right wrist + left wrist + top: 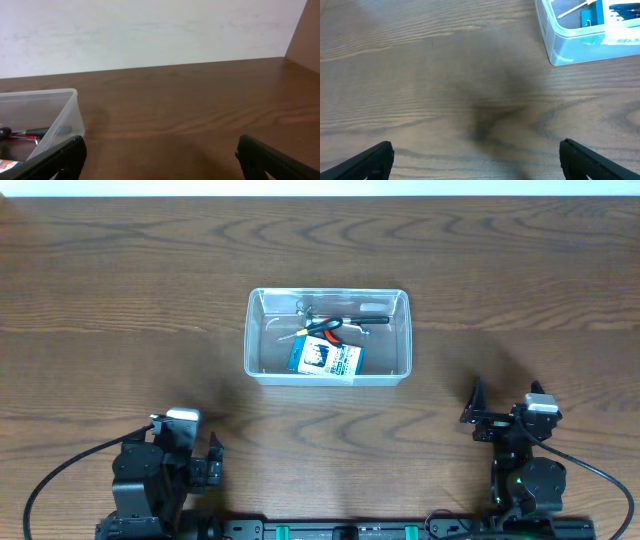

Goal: Pack container

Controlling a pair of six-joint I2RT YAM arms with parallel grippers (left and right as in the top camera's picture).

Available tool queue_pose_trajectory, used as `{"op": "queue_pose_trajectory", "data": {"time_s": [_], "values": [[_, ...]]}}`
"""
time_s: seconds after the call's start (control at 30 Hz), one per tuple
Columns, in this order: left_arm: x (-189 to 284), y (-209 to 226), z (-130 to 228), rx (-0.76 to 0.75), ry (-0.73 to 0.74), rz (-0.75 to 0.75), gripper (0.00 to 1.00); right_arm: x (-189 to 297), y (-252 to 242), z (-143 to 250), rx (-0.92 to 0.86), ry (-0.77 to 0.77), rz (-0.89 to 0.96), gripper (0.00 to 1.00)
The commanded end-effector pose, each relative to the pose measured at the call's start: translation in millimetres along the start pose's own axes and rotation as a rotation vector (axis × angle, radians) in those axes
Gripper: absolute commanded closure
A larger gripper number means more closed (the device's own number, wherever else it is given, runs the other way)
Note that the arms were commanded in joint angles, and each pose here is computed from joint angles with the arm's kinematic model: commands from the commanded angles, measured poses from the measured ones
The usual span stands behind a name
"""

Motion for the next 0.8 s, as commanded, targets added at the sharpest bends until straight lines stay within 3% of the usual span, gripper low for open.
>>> {"op": "queue_pose_trajectory", "data": {"time_s": [0.0,0.27,0.4,0.57,0.77], "values": [[5,1,1,0.017,-0.035,-0.001,0.02,0,1,1,0.013,-0.003,-0.009,0.01],[23,-7,-20,0.074,-0.365,0.095,0.02,0,1,1,0.013,-0.003,-0.009,0.01],[3,-11,-34,0.143,-0.509,0.144,0.02,0,1,1,0.013,-0.003,-0.009,0.01],[-25,-21,-43,0.118,-0.679,0.234,0.02,0,1,1,0.013,-0.003,-0.009,0.01],[-51,-23,-32,0.113,-0.731,0.246,0.02,0,1,1,0.013,-0.003,-0.009,0.01]]}}
Point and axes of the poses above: each gripper's point midway between its finger pads, its own x axis back along the fingers, its own y axis along the line the jaws close on, z = x × y, the point moved 7 cm from there along x, back along the fingers, and after that the axes turned 14 degrees about x, right-handed, at the moved point
